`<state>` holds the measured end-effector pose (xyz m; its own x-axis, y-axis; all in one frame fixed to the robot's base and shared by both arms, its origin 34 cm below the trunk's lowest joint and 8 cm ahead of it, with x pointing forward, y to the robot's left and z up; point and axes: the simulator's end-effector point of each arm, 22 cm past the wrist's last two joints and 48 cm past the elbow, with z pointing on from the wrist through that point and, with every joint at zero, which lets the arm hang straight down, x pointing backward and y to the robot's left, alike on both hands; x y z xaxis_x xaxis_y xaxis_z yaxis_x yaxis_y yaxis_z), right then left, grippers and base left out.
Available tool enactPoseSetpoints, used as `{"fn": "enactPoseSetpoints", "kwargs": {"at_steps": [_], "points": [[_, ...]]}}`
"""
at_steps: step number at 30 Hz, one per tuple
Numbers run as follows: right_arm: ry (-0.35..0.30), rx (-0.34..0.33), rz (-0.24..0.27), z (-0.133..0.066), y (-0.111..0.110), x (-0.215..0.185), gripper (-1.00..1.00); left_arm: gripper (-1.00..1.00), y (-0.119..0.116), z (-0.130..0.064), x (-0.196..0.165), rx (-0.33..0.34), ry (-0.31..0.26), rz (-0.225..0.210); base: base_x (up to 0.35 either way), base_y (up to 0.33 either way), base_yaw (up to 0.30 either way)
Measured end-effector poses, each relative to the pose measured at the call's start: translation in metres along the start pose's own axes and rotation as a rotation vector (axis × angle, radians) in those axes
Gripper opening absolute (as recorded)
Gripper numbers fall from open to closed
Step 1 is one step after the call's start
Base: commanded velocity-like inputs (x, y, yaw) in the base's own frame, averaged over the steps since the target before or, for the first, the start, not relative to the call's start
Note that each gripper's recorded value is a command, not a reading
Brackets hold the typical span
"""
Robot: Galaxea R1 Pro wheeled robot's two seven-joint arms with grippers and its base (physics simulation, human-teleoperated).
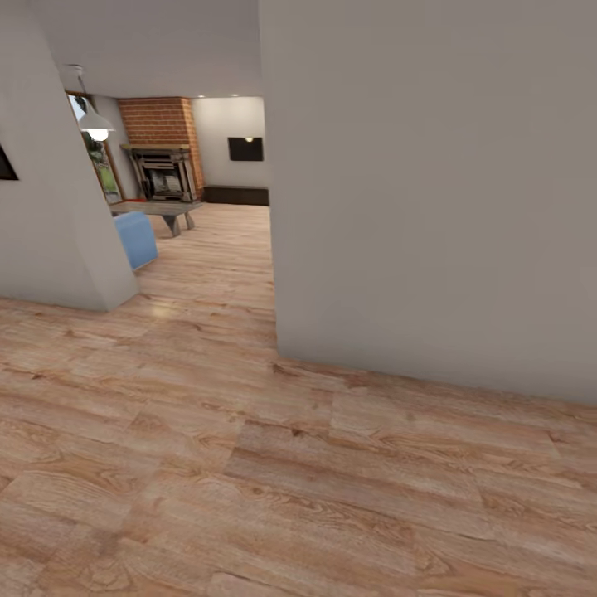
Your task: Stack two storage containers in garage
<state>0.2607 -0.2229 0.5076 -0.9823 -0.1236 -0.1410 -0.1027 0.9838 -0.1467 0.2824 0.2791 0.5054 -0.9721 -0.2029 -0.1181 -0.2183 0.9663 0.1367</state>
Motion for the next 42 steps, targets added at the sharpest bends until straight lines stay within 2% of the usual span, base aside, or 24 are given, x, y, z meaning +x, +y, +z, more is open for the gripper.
{"fn": "enactPoseSetpoints", "kwargs": {"at_steps": [31, 42], "points": [[0.000, -0.001, -0.002, 0.0000, 0.0002, 0.0000, 1.00, 1.00, 0.0000, 0.0000, 0.0007, 0.000, 0.003, 0.000, 0.322, 0.000, 0.262], [0.000, -0.001, -0.001, 0.0000, 0.0002, 0.0001, 1.00, 1.00, 0.0000, 0.0000, 0.0005, 0.000, 0.002, 0.000, 0.322, 0.000, 0.029]]}}
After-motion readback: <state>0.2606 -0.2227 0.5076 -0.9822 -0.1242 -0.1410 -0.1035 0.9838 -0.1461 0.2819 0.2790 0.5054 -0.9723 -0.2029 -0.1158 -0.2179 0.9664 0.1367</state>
